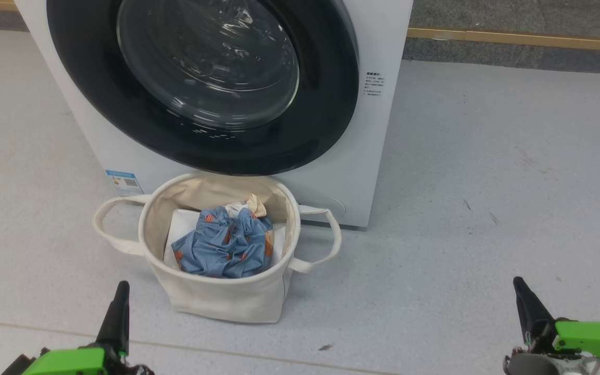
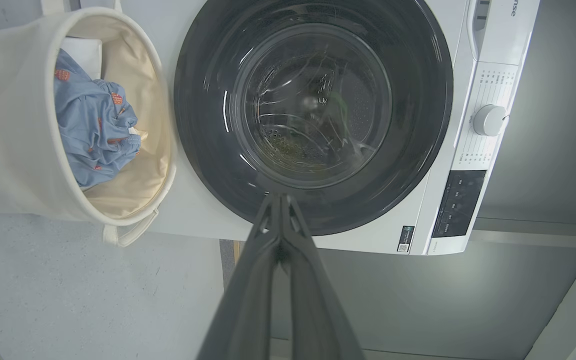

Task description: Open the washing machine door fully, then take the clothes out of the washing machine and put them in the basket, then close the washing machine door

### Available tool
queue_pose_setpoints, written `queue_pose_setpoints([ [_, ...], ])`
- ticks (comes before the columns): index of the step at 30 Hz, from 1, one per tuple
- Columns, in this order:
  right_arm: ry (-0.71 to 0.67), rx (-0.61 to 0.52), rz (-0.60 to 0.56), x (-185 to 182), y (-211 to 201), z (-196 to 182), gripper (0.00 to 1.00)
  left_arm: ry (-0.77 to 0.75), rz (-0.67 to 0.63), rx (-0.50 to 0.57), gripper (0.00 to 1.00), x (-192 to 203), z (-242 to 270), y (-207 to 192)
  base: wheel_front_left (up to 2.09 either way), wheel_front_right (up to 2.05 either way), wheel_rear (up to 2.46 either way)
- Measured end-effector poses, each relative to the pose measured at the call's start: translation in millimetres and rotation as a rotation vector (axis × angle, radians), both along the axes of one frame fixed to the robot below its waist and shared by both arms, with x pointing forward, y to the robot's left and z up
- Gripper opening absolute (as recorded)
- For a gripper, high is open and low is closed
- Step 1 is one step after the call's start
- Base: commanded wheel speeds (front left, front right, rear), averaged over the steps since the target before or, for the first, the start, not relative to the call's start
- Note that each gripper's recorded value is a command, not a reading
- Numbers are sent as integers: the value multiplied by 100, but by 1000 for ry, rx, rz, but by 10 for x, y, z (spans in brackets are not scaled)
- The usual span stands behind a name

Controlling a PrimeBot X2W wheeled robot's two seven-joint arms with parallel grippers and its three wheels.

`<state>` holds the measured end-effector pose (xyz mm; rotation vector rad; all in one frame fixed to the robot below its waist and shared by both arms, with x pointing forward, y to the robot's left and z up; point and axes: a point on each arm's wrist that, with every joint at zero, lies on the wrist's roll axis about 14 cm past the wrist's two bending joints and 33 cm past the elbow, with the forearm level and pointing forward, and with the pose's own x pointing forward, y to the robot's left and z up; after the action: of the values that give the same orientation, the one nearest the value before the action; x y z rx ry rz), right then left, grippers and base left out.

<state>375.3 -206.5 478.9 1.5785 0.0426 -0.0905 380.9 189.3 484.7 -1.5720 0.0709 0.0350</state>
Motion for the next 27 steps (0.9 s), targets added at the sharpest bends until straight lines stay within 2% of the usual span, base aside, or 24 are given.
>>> queue_pose_setpoints([
  [27,0,0,0,0,0,1,0,0,0,0,0,0,1,-1,0,0,0],
])
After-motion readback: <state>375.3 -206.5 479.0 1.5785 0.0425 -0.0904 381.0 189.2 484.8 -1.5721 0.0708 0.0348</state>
